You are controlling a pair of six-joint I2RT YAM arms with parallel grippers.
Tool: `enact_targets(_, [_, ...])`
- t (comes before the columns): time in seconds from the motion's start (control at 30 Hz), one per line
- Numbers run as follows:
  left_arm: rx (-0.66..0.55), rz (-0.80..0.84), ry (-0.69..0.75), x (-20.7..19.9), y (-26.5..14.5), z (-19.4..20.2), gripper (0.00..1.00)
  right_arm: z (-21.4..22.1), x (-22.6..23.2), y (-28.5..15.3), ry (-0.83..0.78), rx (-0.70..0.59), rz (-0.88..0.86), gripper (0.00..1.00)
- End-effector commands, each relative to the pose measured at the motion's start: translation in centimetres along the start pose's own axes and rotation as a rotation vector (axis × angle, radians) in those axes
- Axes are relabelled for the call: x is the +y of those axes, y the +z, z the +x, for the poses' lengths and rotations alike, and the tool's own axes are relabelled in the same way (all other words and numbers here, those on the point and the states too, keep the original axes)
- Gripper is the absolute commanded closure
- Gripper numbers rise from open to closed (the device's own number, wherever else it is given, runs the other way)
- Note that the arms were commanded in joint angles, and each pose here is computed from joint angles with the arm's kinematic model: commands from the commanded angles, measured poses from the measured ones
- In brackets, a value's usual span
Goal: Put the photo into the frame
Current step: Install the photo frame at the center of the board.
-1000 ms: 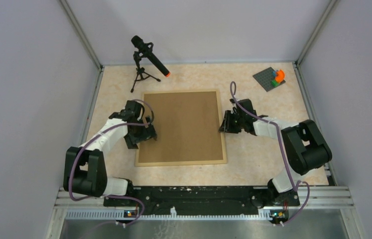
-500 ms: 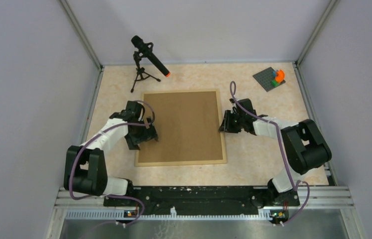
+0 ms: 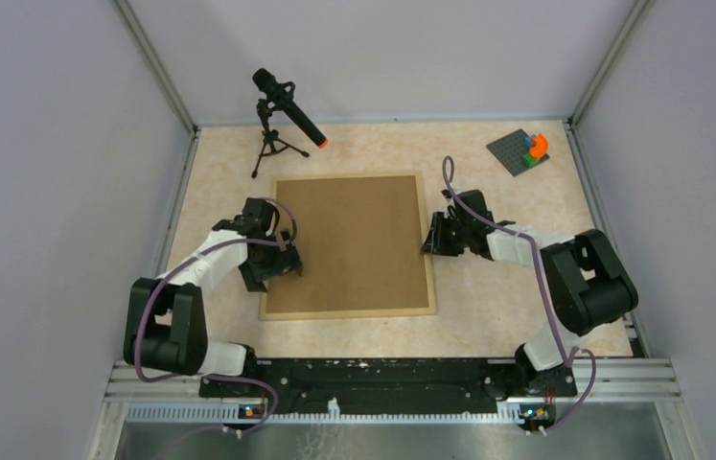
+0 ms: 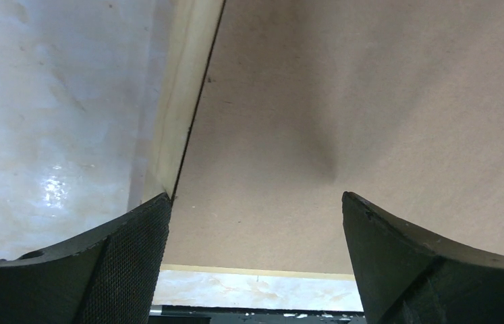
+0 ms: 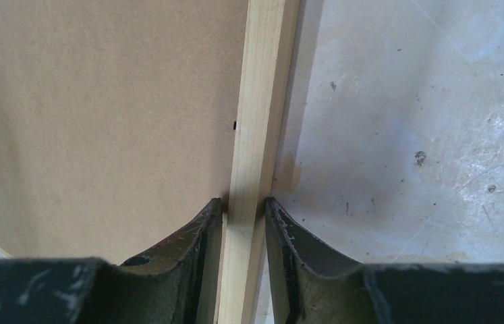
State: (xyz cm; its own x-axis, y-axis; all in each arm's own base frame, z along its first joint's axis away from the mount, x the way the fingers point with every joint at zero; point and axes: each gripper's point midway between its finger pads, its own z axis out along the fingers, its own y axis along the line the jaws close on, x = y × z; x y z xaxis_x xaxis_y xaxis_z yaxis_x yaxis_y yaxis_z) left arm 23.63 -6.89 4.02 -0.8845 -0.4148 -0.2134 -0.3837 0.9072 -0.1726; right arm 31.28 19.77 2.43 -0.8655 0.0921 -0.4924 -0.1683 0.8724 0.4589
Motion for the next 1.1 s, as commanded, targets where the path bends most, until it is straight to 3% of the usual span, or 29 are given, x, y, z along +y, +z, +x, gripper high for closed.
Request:
enact_targets(0.0, [0.049,0.088,-0.005,-1.4,0.2,0.9,0.01,2.2,-0.9,0.8,-0.026,0.077,0.038,0.7])
enact_targets(0.13, [0.049,0.13,0.002,-2.1,-0.4,0.9,0.01,2.2,-0.6,0.8,-0.029,0.075,0.029,0.7])
enact_targets(0.47, [-0.003,0.502,0.034,-8.5,-5.5,-0.1,0.02,2.2,-0.4,1.0,-0.034,0.079,0.03,0.71])
enact_targets(0.63, [0.003,0.501,0.027,-8.4,-5.8,0.1,0.02,2.3,-0.3,1.0,-0.031,0.08,0.024,0.72])
enact_targets(0.83, [0.075,0.468,0.033,-7.9,-3.2,1.2,0.04,2.5,-0.2,1.1,-0.033,0.086,0.018,0.72])
enact_targets(1.07, [0.095,0.296,0.062,-7.1,0.2,1.9,0.04,2.7,0.2,1.4,-0.038,0.093,0.012,0.73])
